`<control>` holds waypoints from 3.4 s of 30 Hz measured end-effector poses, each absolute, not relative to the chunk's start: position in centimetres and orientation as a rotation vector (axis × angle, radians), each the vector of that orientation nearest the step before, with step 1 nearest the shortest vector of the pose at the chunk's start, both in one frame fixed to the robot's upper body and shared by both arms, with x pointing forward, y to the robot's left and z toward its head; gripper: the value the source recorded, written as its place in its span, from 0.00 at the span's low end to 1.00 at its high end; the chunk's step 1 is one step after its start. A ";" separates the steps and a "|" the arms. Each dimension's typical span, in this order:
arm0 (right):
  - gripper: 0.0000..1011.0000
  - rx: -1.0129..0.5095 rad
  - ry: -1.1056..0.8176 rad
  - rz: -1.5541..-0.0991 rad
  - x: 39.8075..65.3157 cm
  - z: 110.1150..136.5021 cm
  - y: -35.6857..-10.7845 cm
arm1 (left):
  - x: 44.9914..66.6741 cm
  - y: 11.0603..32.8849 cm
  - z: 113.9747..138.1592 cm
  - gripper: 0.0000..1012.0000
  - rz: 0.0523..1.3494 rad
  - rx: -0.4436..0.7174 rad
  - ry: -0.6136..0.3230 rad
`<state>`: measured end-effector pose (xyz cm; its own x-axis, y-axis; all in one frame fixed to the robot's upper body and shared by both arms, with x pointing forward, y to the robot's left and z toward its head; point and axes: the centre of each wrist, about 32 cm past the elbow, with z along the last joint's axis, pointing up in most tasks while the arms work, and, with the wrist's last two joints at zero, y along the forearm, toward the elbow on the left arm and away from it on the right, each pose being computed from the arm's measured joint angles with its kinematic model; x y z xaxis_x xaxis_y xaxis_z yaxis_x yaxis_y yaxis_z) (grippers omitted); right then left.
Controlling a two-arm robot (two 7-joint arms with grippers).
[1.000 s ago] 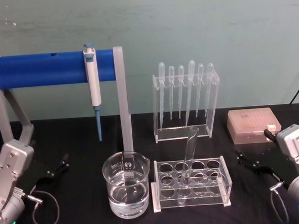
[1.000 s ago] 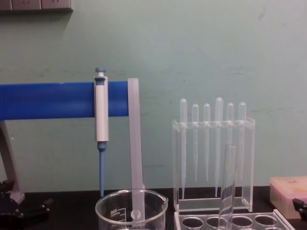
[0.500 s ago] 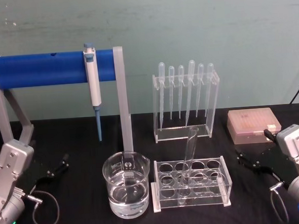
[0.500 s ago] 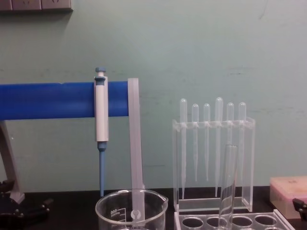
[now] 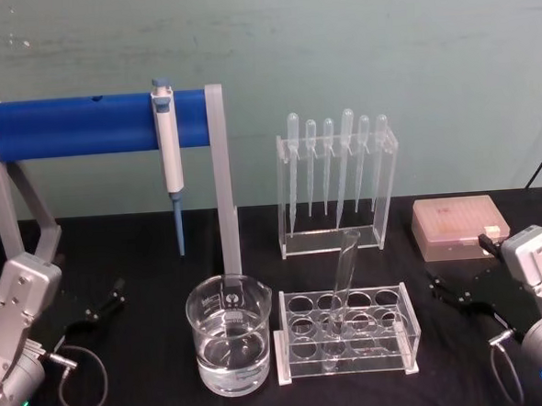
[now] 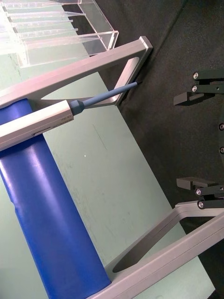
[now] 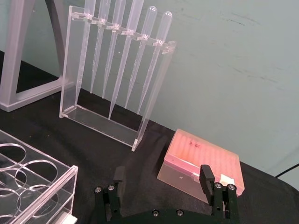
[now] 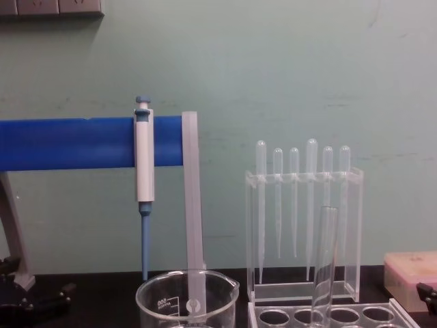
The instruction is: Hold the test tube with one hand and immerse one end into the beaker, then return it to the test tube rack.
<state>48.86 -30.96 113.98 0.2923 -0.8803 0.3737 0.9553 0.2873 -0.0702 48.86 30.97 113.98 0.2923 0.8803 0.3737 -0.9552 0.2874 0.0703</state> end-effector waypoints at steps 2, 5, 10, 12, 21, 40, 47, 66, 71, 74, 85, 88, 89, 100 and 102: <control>0.99 -0.304 -0.286 -1.250 48.7 114.0 -31.0 | 48.9 31.0 114.0 0.99 1.248 0.305 -0.285; 0.99 -0.308 -0.295 -1.250 48.2 114.0 -31.1 | 48.9 31.0 114.0 0.99 1.248 0.304 -0.285; 0.99 -0.322 -0.343 -1.249 46.4 114.1 -31.5 | 48.9 31.0 114.0 0.99 1.248 0.304 -0.285; 0.99 -0.322 -0.351 -1.246 45.7 114.2 -31.7 | 48.9 31.0 114.0 0.99 1.248 0.304 -0.285; 0.99 -0.204 -0.251 -1.164 42.3 116.3 -32.1 | 48.9 31.0 114.0 0.99 1.248 0.304 -0.285; 0.99 0.018 0.101 -0.916 45.7 118.7 -26.1 | 48.9 31.0 114.0 0.99 1.248 0.304 -0.285; 0.99 0.011 0.226 -0.883 49.1 119.1 -24.4 | 48.9 31.0 114.0 0.99 1.248 0.305 -0.285; 0.91 -0.026 0.343 -0.843 53.2 120.9 -23.7 | 48.9 31.0 114.0 0.99 1.248 0.304 -0.285; 0.78 -0.031 0.324 -0.845 52.6 121.3 -23.9 | 48.9 31.0 114.0 0.99 1.248 0.304 -0.285; 0.68 -0.031 0.308 -0.848 52.1 121.5 -24.1 | 48.9 31.0 114.0 0.99 1.248 0.305 -0.285; 0.34 -0.018 0.301 -0.864 50.9 121.6 -24.9 | 48.9 31.0 114.0 0.99 1.248 0.304 -0.285; 0.25 -0.013 0.305 -0.867 50.8 121.6 -25.1 | 48.9 31.0 114.0 0.99 1.248 0.305 -0.285; 0.23 -0.012 0.306 -0.867 50.8 121.6 -25.1 | 48.9 31.0 114.0 0.99 1.248 0.304 -0.285; 0.22 -0.013 0.200 -0.835 49.4 123.0 -24.8 | 48.9 31.0 114.0 0.99 1.248 0.304 -0.285; 0.22 -0.019 0.165 -0.825 49.1 123.5 -24.8 | 48.9 31.0 114.0 0.99 1.248 0.305 -0.285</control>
